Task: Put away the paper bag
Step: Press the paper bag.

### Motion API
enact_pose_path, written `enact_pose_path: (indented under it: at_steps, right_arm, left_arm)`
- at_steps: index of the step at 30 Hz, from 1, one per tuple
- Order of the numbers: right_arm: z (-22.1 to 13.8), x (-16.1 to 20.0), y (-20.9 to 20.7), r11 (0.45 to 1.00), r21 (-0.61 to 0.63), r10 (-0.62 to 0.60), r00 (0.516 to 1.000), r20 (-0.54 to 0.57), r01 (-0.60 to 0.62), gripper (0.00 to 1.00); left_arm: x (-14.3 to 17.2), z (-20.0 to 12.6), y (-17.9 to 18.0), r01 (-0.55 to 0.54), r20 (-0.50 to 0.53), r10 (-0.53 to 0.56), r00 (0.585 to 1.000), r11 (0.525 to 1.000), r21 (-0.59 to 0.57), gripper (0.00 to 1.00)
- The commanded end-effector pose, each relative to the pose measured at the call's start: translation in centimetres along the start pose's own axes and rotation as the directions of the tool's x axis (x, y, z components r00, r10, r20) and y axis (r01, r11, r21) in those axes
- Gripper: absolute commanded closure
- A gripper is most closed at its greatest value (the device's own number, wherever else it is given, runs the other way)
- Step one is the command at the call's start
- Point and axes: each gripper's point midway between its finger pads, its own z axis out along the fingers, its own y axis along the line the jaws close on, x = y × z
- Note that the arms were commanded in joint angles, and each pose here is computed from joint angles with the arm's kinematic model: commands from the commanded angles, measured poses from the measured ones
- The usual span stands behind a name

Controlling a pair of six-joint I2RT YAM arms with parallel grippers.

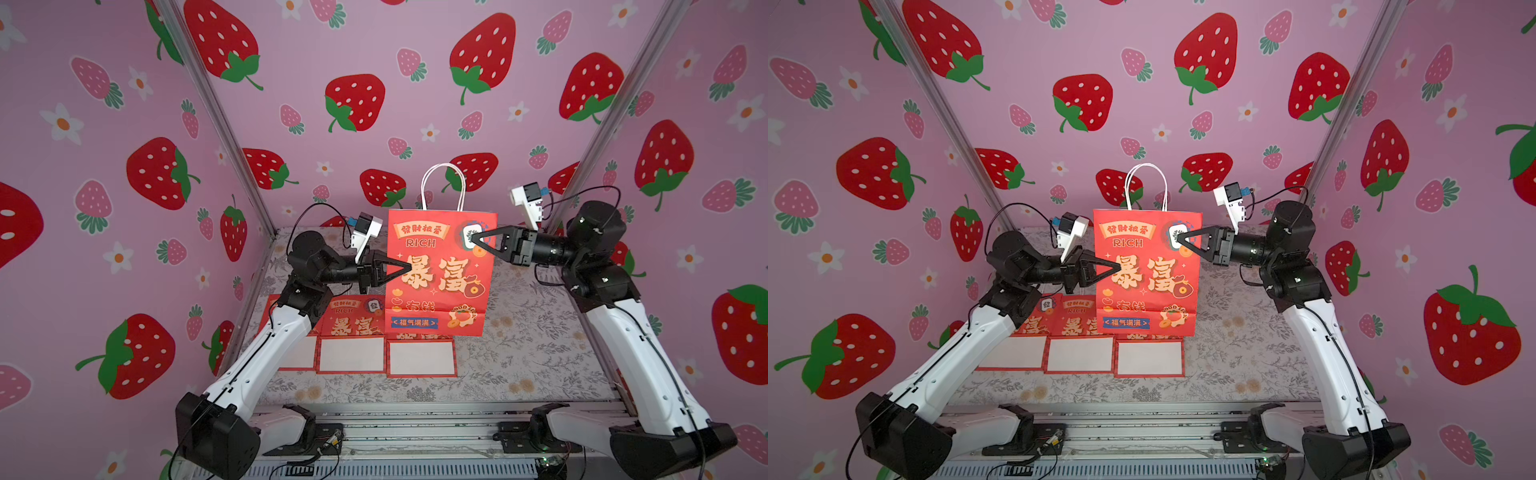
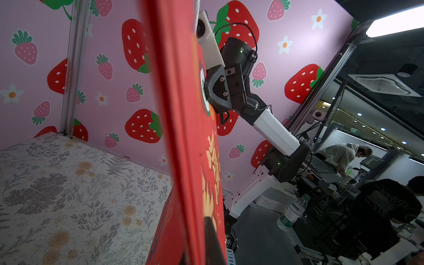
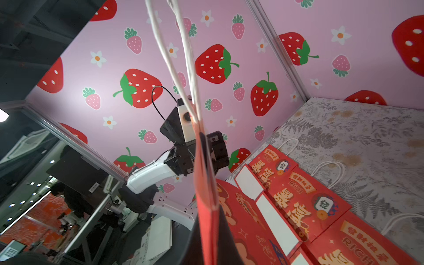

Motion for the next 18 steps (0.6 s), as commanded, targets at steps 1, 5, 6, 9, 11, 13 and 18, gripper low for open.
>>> enact_pose_path:
  at_steps: [1,5,6,9,11,13,18]
  right_arm:
    - [-0.5,1.1,0.1,1.000,0.012,-0.020,1.000,-0.011,0.020,0.76]
    - [-0.9,2.7,-0.6,0.999,0.044,-0.005,1.000,-0.029,0.006,0.44]
    - [-1.0,3.0,-0.8,0.998,0.058,-0.004,1.000,-0.031,0.006,0.37]
    - [-1.5,4.2,-1.6,0.994,0.108,-0.006,1.000,-0.029,0.009,0.22]
    - [-1.7,5.0,-1.7,0.995,0.103,-0.006,1.000,-0.025,0.009,0.16]
    - [-1.7,5.4,-1.5,0.998,0.069,0.003,1.000,-0.022,-0.002,0.15]
    - [-1.5,4.9,-0.5,1.000,0.019,-0.023,1.000,-0.009,0.023,0.17]
  left_arm:
    - [-1.2,-0.1,-1.4,-0.071,0.021,0.071,0.997,0.997,0.009,1.00]
    - [-1.2,-0.2,-1.5,-0.074,0.023,0.073,0.997,0.997,0.003,1.00]
    - [-1.2,-0.2,-1.4,-0.073,0.024,0.073,0.997,0.997,0.002,1.00]
    - [-1.3,-0.2,-1.5,-0.070,0.025,0.070,0.997,0.998,0.002,1.00]
    - [-1.6,-0.3,-1.9,-0.074,0.030,0.073,0.997,0.997,0.012,1.00]
    - [-1.7,-0.2,-2.2,-0.069,0.032,0.069,0.997,0.997,0.019,1.00]
    - [-1.9,0.0,-2.5,-0.016,0.004,0.016,1.000,0.999,0.034,1.00]
